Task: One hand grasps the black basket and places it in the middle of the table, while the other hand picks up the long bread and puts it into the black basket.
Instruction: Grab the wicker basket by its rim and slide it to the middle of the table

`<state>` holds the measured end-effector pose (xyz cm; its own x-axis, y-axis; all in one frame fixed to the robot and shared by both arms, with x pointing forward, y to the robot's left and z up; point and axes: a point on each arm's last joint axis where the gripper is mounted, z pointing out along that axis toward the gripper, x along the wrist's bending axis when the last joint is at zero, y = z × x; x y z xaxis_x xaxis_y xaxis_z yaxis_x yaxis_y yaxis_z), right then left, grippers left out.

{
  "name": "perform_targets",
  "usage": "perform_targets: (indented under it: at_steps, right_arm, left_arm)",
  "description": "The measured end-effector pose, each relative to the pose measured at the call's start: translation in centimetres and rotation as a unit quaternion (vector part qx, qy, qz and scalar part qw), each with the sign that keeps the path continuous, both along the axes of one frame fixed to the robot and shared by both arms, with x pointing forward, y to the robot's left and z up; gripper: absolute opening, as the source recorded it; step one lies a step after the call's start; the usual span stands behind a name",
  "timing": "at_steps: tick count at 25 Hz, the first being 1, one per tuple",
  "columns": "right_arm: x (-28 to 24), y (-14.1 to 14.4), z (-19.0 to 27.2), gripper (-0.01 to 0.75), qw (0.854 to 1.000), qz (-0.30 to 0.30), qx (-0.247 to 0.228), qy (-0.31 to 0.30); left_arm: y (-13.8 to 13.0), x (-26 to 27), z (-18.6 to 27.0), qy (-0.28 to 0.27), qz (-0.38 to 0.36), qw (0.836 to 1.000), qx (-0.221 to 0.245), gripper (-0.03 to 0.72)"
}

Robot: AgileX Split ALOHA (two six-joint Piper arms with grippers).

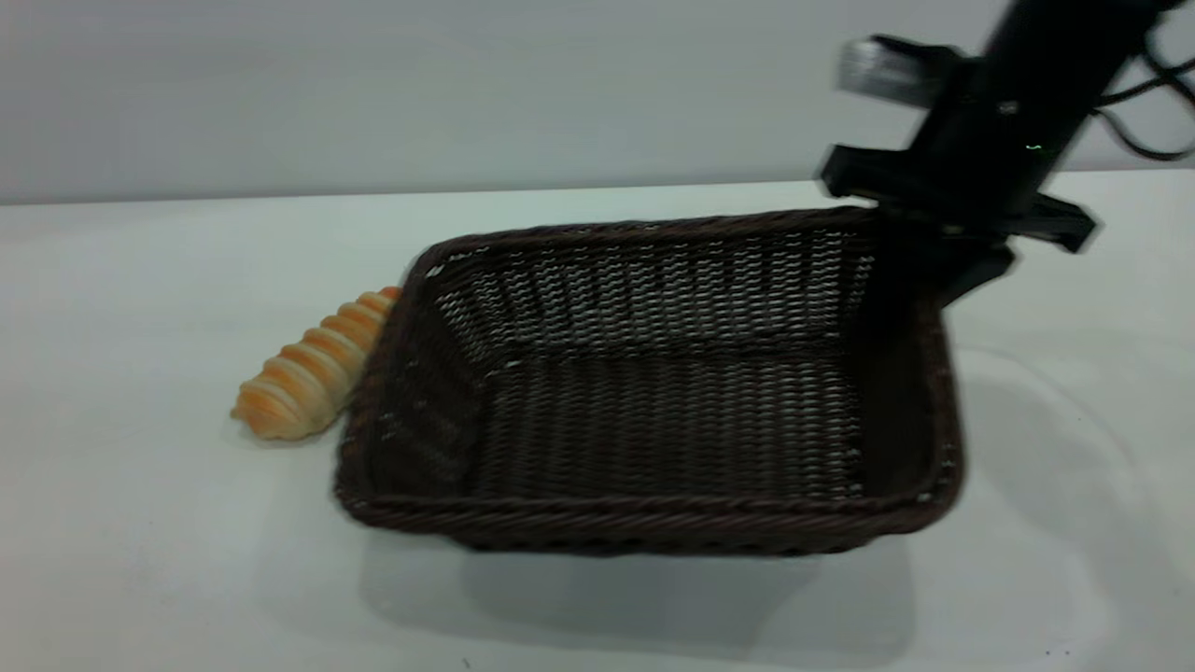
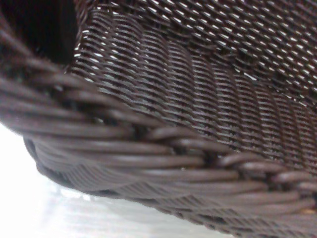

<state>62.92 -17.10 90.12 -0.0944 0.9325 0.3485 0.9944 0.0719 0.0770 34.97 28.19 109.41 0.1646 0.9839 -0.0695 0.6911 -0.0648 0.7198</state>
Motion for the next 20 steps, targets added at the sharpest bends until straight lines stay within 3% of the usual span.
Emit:
perform_targets:
  at_steps: [5, 12, 16, 20]
  right_arm:
    - [0.9, 2.8, -1.2, 0.118, 1.0, 0.028, 0.007, 0.01]
    - [1.1, 2.8, -1.8, 0.133, 1.0, 0.016, -0.007, 0.02]
    - [1.1, 2.5, -1.9, 0.249, 1.0, 0.013, -0.02, 0.019]
    - [1.1, 2.5, -1.6, 0.422, 1.0, 0.013, -0.02, 0.016]
  left_arm:
    - [0.0, 0.0, 0.0, 0.003, 0.0, 1.0, 0.0, 0.41]
    - [0.0, -0.1, -0.1, 0.007, -0.002, 1.0, 0.002, 0.41]
    - [0.0, -0.1, -0.1, 0.007, -0.002, 1.0, 0.002, 0.41]
    - [0.0, -0.1, -0.1, 0.008, -0.002, 1.0, 0.002, 0.41]
